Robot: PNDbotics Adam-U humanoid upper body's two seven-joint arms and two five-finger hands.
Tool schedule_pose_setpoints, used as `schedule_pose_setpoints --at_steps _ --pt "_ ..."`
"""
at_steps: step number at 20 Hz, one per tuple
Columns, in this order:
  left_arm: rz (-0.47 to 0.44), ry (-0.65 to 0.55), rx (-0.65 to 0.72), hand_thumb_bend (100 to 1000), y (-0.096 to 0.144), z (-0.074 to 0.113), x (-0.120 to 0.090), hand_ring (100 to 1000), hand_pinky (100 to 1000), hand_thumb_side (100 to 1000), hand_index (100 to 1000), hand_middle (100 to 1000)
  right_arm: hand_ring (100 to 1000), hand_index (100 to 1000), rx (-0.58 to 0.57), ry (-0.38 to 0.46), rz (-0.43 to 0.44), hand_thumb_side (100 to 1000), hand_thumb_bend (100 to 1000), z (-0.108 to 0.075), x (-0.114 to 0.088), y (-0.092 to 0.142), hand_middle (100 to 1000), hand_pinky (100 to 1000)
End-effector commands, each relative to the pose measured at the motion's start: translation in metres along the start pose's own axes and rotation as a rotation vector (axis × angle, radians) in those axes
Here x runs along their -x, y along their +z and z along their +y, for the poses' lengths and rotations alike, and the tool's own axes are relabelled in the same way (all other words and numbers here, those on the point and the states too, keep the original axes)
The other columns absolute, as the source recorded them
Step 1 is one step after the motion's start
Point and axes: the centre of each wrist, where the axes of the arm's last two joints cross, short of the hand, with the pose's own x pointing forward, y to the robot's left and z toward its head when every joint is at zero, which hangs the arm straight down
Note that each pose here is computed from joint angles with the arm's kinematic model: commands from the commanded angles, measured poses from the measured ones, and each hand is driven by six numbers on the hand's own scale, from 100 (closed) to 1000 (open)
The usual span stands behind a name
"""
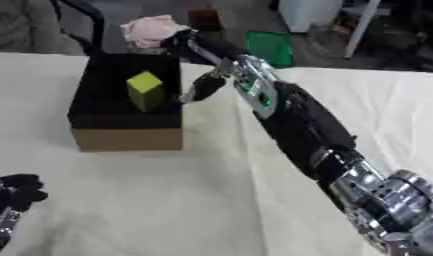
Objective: Pick up objects on the table and place them in the box.
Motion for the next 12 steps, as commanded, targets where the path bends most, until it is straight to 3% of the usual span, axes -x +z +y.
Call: schedule_pose_setpoints --at_steps 1,5,7,12 --pt "-0.014 -0.006 -0.022 543 0.0 0.005 -0.004 575 682 613 680 566 791 871 0.117 0.012 -0.003 166 554 -0.034 0.003 0.008 707 667" --pt "-0.007 -0.008 -0.038 544 0.002 0.007 -0.002 575 682 614 680 566 780 869 0.2 0.005 0.008 151 470 -0.048 0.008 0.029 687 646" --pt "-0.002 -0.009 -0.048 545 0.004 0.008 -0.001 576 682 614 680 565 772 866 0.251 -0.005 0.028 185 430 -0.053 0.012 0.044 673 634" --pt "0.007 -0.011 -0.062 544 0.007 0.009 0.001 575 683 616 680 565 766 864 0.349 -0.037 0.07 220 388 -0.052 0.017 0.081 662 626"
